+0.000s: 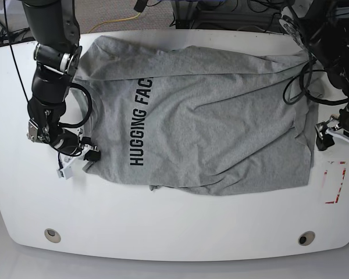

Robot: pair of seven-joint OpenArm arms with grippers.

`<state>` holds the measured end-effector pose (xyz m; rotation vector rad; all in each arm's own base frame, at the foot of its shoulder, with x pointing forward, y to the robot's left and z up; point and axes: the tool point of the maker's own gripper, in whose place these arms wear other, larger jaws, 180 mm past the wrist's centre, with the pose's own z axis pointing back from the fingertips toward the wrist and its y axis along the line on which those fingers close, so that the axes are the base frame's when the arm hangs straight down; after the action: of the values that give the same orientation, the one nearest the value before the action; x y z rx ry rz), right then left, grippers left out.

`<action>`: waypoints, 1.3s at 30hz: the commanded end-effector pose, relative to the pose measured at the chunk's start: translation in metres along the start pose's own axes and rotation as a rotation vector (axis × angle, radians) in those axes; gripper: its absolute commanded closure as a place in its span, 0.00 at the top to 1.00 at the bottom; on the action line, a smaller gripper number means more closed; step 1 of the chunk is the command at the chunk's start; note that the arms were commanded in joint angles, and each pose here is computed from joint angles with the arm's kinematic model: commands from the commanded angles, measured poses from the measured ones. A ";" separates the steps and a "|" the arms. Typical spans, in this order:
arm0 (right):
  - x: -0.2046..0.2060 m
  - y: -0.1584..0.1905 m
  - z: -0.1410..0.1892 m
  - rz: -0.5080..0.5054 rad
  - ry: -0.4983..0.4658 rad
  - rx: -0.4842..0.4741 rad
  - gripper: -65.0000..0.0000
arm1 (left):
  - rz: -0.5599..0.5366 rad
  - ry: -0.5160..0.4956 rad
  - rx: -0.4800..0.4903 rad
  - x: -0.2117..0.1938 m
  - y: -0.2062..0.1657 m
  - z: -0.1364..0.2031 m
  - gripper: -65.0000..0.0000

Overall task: Fold the T-shirt properly
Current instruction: 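Grasp the shirt's hem corners with the right and left grippers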

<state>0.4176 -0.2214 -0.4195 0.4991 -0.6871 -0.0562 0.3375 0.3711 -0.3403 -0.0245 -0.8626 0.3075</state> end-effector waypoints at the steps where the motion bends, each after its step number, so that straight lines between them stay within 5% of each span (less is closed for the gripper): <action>1: 0.029 0.001 0.008 0.022 -0.066 0.004 0.00 | -0.024 -0.054 -0.030 0.019 -0.007 -0.017 0.97; 22: 0.027 0.001 0.007 0.020 -0.063 0.005 0.00 | -0.003 0.088 -0.216 -0.006 -0.056 -0.083 0.95; 26: 0.027 0.001 0.007 0.020 -0.063 0.005 0.00 | 0.026 0.118 -0.230 -0.016 -0.060 -0.089 0.79; 39: 0.027 0.000 0.008 0.021 -0.063 0.002 0.00 | 0.036 0.070 -0.226 -0.010 -0.061 -0.091 0.06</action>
<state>0.4174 -0.2223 -0.4195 0.4981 -0.6877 -0.0570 0.4093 0.3119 -0.4087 -0.2826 -0.8123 0.2515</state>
